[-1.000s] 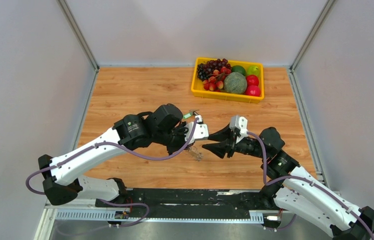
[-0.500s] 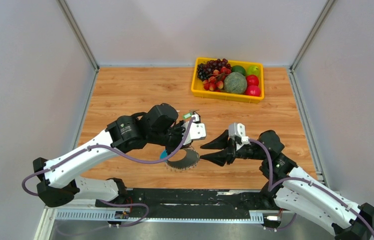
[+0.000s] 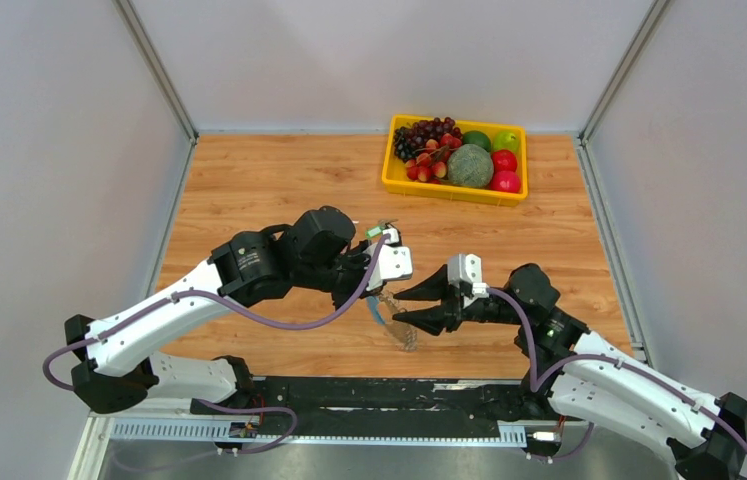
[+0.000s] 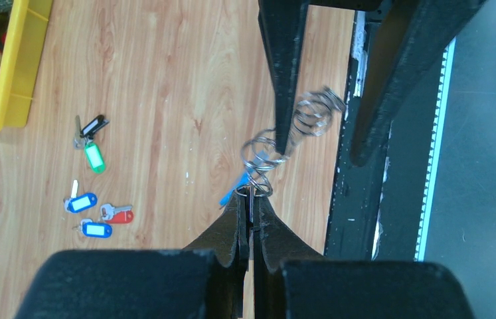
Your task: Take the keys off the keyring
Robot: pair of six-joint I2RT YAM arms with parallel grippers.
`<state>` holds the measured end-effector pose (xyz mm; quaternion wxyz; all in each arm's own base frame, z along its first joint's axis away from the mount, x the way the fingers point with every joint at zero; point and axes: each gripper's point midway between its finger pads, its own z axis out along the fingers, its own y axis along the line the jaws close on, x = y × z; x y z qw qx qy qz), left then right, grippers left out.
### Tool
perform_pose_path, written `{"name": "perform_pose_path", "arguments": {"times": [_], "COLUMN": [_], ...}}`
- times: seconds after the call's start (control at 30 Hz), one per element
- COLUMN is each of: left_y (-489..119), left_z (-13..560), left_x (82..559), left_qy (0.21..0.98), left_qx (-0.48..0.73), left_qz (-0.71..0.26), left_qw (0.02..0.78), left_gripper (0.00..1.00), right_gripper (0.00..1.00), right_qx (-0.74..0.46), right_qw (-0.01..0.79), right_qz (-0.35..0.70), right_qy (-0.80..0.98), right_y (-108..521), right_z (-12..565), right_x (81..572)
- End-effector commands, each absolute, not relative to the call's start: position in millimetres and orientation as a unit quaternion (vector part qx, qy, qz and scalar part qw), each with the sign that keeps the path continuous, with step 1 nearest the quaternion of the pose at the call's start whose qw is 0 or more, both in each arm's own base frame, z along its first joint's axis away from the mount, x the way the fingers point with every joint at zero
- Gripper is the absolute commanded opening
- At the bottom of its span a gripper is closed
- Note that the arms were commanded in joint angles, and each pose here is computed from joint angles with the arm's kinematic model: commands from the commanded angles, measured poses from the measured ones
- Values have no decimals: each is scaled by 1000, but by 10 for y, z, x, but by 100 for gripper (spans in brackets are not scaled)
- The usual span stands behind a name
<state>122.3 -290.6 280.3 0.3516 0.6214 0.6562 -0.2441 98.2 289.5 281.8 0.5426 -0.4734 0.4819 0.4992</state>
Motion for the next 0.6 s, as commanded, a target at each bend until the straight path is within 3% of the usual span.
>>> {"name": "perform_pose_path", "arguments": {"times": [0.0, 0.57], "left_y": [-2997, -3046], "left_z": [3159, 3244], "left_x": [1218, 1084], "left_qy": [631, 612], "left_qx": [609, 617], "left_qz": [-268, -287], "left_qw": [398, 402], "left_gripper": [0, 0], "right_gripper": [41, 45], "right_qx": [-476, -478], "right_qw": [570, 577], "right_qz": [492, 478], "right_qy": [454, 458], "right_y": [2929, 3060], "right_z": [3074, 3053], "right_x": [996, 1040]}}
